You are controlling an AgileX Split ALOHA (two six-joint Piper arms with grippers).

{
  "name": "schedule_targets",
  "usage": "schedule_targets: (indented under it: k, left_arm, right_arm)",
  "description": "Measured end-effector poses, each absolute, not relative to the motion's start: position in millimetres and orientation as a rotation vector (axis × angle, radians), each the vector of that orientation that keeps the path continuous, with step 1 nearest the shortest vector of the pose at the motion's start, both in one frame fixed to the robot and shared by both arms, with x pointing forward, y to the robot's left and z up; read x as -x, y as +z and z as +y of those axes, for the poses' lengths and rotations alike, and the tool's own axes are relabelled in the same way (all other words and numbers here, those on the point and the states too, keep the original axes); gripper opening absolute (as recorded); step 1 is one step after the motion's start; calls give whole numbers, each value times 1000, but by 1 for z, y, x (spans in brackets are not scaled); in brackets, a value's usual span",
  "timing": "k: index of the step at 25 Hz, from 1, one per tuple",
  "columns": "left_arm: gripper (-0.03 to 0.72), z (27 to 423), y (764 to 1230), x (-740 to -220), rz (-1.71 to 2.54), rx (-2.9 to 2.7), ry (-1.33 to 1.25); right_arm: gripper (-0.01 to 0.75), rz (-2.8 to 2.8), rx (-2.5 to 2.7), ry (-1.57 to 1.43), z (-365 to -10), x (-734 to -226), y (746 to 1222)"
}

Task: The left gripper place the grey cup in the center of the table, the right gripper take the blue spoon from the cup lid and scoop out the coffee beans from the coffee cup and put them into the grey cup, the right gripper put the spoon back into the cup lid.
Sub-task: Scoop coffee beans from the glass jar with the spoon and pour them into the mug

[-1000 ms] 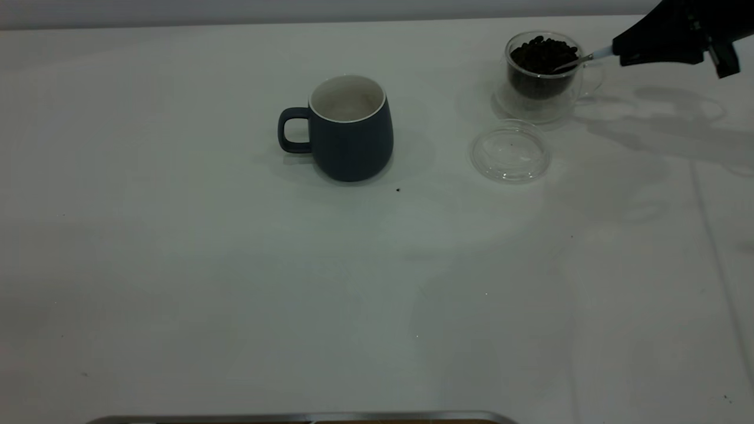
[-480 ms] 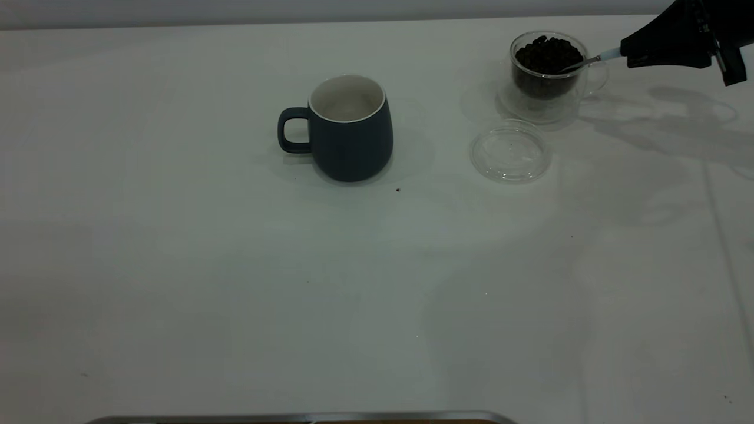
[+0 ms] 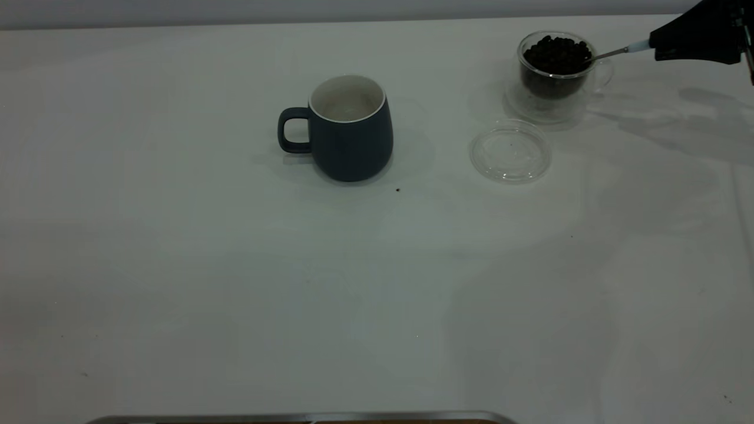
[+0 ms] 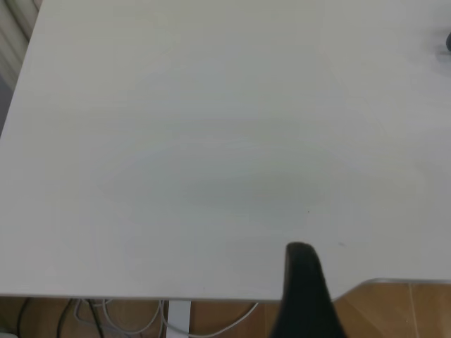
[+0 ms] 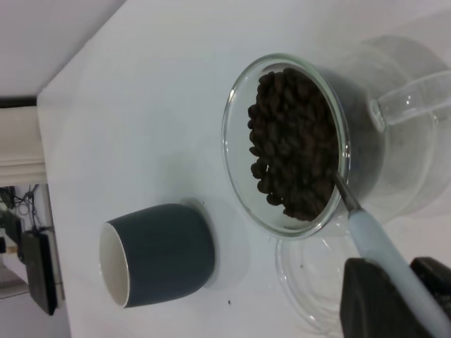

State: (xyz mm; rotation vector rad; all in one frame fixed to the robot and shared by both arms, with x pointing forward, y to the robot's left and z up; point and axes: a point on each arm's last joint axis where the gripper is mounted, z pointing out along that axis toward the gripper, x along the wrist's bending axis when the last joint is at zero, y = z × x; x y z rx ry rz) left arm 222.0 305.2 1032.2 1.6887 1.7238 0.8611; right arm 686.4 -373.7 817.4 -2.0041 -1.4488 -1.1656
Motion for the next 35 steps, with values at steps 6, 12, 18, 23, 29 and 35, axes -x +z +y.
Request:
schedule_targets:
  k: [6, 12, 18, 23, 29, 35]
  left_arm:
    - [590, 305, 1032, -222, 1724, -1689, 861]
    - [590, 305, 1032, -222, 1724, -1689, 861]
    - [590, 305, 1032, -222, 1724, -1689, 861]
    - [590, 305, 1032, -222, 1724, -1689, 861]
    - [590, 305, 1032, -222, 1724, -1689, 861]
    - [590, 305, 1032, -222, 1724, -1689, 861]
  right_arm:
    - [103, -1427, 1989, -1170, -372, -686, 815]
    - [103, -1394, 1960, -1203, -370, -686, 819]
    - [103, -1394, 1943, -1214, -371, -686, 820]
    - [103, -1369, 1932, -1233, -381, -683, 821]
    - [103, -1368, 1926, -1278, -396, -679, 823]
    - [103, -1328, 1926, -1290, -397, -678, 812]
